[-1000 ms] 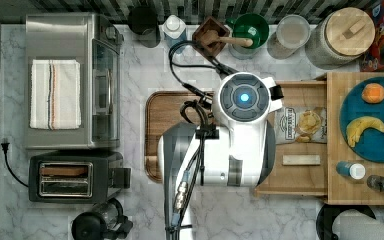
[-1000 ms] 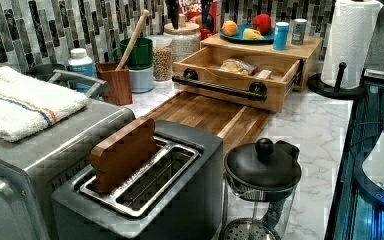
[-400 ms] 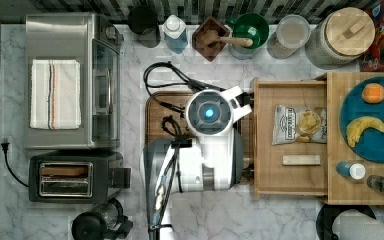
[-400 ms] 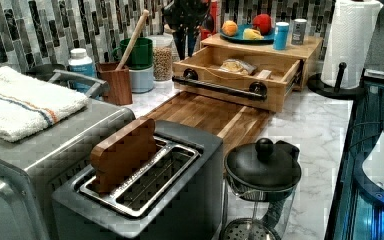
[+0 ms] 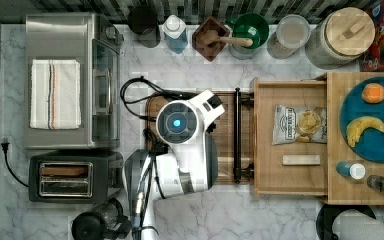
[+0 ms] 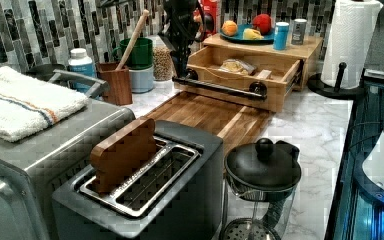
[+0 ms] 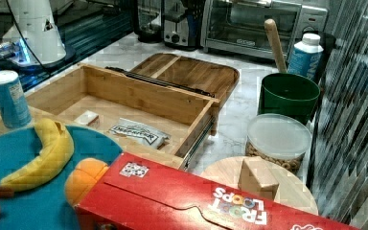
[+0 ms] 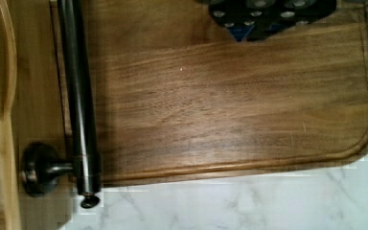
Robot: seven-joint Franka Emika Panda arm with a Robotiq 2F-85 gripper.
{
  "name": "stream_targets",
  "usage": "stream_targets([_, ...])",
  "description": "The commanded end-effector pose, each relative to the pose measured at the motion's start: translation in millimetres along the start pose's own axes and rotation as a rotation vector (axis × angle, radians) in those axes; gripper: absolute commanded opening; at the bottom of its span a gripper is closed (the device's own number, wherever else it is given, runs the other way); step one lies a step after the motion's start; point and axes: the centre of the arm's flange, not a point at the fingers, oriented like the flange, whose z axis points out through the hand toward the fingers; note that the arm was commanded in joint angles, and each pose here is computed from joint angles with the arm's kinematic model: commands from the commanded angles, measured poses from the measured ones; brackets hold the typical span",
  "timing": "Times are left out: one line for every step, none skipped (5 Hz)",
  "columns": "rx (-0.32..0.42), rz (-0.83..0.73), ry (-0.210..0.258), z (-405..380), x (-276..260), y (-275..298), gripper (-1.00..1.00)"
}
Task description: Close the drawer.
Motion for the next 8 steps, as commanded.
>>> stream_targets([-0.047, -0.141, -0.012, 78.6, 5.8, 45.5, -1.00])
stream_targets([-0.072, -0.152, -0.005, 90.3, 7.8, 55.2, -1.00])
stream_targets([-0.079, -0.170, 0.026, 92.3, 5.7, 71.0, -1.00])
stream_targets([-0.074, -0.186, 0.011, 76.9, 9.4, 88.8, -1.00])
stream_targets([-0.082, -0.191, 0.016, 61.5, 15.8, 109.6, -1.00])
stream_targets([-0.075, -0.201, 0.031, 58.6, 25.5, 137.5, -1.00])
stream_targets([-0.084, -0.209, 0.077, 61.2, 34.5, 178.1, -1.00])
stream_targets([-0.082, -0.197, 0.094, 71.5, 38.6, 216.3, -1.00])
